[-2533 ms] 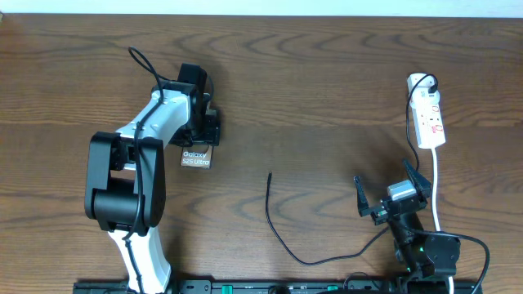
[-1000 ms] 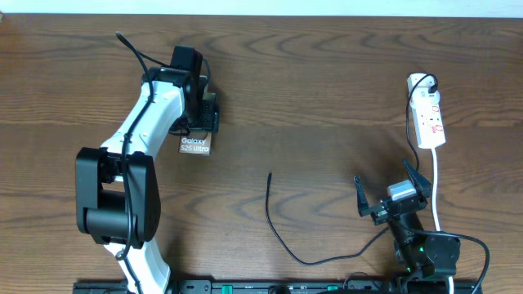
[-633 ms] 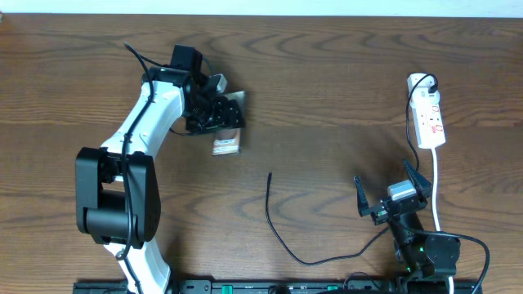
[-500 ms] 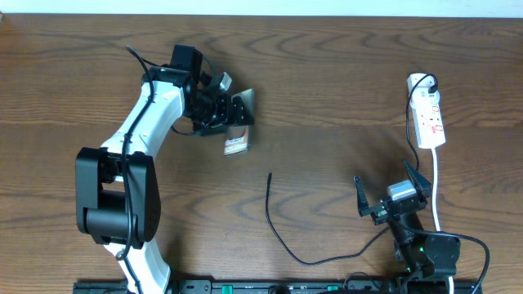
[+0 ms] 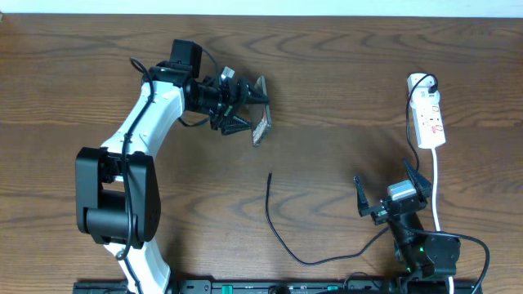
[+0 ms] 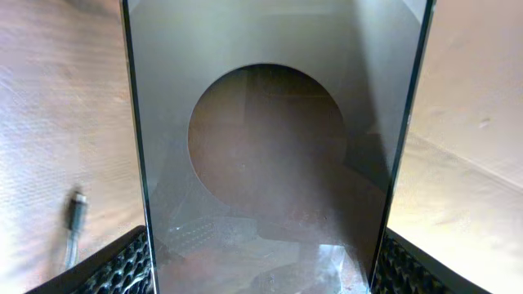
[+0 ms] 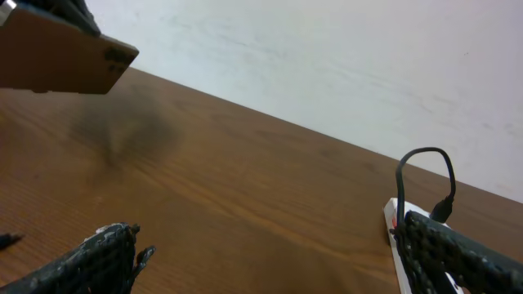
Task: Plug charger to phone and switch on socket
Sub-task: 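Lift the phone with the left gripper and tilt it upright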
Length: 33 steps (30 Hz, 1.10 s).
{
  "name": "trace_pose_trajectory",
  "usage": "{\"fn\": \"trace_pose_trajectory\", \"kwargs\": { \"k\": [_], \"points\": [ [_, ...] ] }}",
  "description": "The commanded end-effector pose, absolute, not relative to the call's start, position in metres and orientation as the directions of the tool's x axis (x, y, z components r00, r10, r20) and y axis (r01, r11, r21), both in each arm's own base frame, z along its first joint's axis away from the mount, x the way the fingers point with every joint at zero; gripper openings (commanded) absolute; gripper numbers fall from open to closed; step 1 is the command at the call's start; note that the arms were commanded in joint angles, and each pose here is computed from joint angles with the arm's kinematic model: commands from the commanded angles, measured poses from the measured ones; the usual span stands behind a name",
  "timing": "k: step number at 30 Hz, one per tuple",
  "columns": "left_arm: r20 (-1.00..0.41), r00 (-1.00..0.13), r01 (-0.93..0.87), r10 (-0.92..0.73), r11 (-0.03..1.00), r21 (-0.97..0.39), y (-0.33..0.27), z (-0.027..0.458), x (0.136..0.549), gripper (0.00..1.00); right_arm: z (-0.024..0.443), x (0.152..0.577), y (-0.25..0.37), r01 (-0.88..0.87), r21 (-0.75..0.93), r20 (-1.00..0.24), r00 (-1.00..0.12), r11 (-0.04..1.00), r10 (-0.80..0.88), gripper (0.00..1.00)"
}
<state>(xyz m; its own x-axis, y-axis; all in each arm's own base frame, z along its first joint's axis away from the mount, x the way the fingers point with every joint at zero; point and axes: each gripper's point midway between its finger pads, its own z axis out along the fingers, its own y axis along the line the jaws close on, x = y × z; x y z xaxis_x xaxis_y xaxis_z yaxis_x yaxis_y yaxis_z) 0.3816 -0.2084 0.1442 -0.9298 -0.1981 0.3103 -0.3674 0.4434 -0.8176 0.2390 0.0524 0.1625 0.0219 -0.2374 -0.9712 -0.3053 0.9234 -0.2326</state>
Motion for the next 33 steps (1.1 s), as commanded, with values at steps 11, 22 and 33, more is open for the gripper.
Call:
{"fn": "trace_pose_trajectory", "kwargs": {
  "k": [11,22,33],
  "points": [
    [0.624,-0.752,-0.659,-0.211,0.220,-0.719,-0.222,0.195,0.387,0.07,0.162,0.239,0.050,-0.295,-0.244,-0.968,0.022,0.924,-0.249,0.99],
    [0.686,-0.689,-0.724,-0.234,0.181,-0.666,-0.224,0.199,0.394,0.07,0.162,0.239,0.050,-0.295,-0.244,-0.968,0.022,0.924,-0.249,0.99],
    [0.686,-0.689,-0.724,-0.235,0.181,-0.665,-0.224,0.199,0.394,0.07,0.162,0.239,0.050,-0.295,-0.244,-0.968,0.022,0.924,-0.249,0.99]
  ]
}}
